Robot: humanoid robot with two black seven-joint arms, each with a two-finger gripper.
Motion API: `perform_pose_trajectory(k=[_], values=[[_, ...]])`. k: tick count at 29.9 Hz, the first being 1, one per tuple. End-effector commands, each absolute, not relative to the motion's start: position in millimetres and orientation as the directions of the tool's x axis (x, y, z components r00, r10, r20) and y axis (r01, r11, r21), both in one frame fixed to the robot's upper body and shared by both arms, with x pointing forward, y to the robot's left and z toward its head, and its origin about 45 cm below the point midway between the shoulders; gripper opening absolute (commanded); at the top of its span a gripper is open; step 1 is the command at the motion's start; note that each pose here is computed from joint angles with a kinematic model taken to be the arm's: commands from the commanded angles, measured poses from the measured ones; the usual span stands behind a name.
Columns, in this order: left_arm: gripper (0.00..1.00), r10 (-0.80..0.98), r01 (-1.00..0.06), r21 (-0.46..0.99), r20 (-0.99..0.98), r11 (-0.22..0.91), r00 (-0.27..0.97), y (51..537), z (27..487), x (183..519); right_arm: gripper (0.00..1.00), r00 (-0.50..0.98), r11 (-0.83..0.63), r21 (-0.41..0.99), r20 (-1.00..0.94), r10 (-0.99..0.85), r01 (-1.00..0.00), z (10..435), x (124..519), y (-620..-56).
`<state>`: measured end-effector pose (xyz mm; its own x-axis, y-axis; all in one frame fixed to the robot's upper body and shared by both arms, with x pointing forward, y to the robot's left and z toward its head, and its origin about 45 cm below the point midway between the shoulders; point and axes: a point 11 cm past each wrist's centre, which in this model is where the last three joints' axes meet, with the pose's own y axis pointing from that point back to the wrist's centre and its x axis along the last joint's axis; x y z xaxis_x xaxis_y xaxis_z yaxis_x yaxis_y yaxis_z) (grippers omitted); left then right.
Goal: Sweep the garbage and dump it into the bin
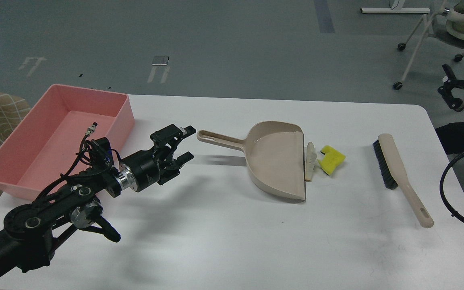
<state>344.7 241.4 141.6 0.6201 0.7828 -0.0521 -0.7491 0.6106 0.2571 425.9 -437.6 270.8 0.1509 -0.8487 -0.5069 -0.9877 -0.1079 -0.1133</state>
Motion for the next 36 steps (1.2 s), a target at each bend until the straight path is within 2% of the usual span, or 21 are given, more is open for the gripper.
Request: perform_pose_trajectory(k=[1,11,29,31,33,35,36], values=[[0.89,0.795,-0.756,0.273,-0.056,0.594,0.604,238,132,356,1.0,0.151,-0.109,-0.113,-0.506,-0.849,-0.988,271,426,-438],[0.89,0.788,-0.733,0.335,-0.045,0.592,0.615,219,107,366,1.0,0.139,-0.096,-0.109,-0.51,-0.849,-0.989,268,422,-442],[0.83,0.808,-0.765,0.292,-0.045,0.574,0.588,206,115,389,1.0,0.156,-0.112,-0.119,-0.497,-0.854,-0.987,267,411,-441],[0.77,0.81,-0.769,0.289,-0.044,0.571,0.585,207,115,389,1.0,0.16,-0.115,-0.12,-0.495,-0.854,-0.986,267,410,-440],[0.62,0.808,-0.767,0.289,-0.038,0.573,0.589,207,115,389,1.0,0.163,-0.117,-0.122,-0.494,-0.854,-0.986,268,409,-439],[0.52,0.805,-0.769,0.278,-0.033,0.576,0.592,208,116,388,1.0,0.162,-0.117,-0.121,-0.494,-0.854,-0.986,267,409,-439],[0.51,0.806,-0.77,0.273,-0.03,0.576,0.592,209,116,388,1.0,0.162,-0.117,-0.121,-0.494,-0.854,-0.986,267,409,-439]])
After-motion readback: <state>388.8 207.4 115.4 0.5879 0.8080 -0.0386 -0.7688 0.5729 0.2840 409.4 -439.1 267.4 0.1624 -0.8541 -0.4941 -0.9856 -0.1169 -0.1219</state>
